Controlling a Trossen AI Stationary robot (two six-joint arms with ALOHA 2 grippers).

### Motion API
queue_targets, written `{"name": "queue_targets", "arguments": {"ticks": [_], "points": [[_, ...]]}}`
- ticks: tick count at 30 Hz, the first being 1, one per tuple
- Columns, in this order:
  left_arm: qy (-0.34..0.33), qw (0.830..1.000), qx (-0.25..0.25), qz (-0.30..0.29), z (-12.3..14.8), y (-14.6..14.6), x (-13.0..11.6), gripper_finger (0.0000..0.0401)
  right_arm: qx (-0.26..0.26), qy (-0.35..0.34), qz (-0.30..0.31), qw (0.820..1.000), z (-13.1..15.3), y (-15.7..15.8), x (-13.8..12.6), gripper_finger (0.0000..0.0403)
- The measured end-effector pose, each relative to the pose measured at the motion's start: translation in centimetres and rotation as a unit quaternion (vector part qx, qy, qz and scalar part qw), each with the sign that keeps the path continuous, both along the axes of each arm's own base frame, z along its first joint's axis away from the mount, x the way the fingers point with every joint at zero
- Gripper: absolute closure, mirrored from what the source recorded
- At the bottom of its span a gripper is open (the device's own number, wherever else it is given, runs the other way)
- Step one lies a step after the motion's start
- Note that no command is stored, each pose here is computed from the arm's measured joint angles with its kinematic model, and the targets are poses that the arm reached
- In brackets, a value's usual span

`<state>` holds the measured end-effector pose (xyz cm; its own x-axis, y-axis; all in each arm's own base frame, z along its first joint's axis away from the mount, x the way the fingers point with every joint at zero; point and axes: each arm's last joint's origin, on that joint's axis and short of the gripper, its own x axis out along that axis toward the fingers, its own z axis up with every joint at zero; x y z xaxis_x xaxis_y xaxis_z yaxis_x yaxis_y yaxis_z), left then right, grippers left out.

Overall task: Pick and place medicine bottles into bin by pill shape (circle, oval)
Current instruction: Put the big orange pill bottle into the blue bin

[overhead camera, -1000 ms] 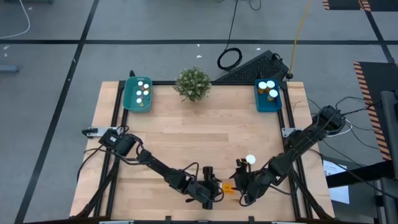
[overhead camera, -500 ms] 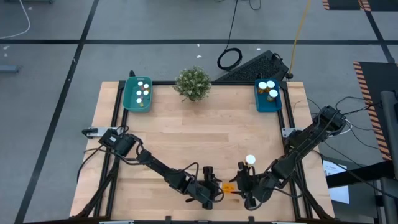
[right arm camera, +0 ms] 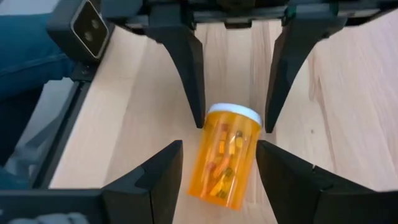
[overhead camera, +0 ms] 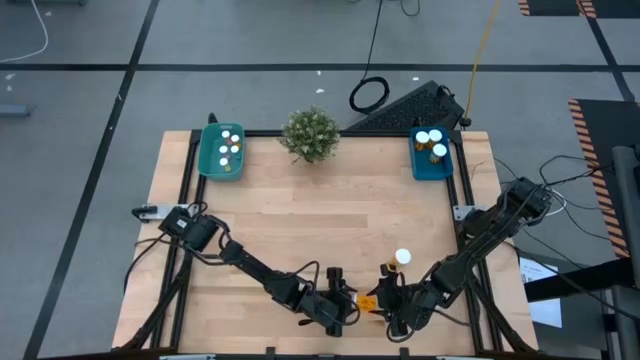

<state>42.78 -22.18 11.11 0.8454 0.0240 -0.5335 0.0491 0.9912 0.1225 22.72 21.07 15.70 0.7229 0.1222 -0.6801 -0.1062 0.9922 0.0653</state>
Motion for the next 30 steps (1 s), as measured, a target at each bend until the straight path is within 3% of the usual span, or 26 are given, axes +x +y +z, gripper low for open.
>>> {"name": "queue_targets", "arguments": {"ticks": [5,12,22,30], "points": [[0.000,1.000,0.000,0.001,0.0,0.0,0.0,0.0162,0.000,-0.003,-0.001,1.000,-0.1,0.1,0.1,0.0191],[0.000,1.000,0.000,-0.001,0.0,0.0,0.0,0.0197,0.000,-0.006,0.001,1.000,0.0,0.1,0.1,0.0181],[0.000,1.000,0.000,-0.002,0.0,0.0,0.0,0.0196,0.023,-0.002,-0.022,0.999,-0.1,0.1,0.1,0.0179],[0.001,1.000,0.007,-0.002,0.9,0.1,-0.2,0.0194,0.007,-0.002,-0.065,0.998,-1.2,-0.5,0.8,0.0127]]}}
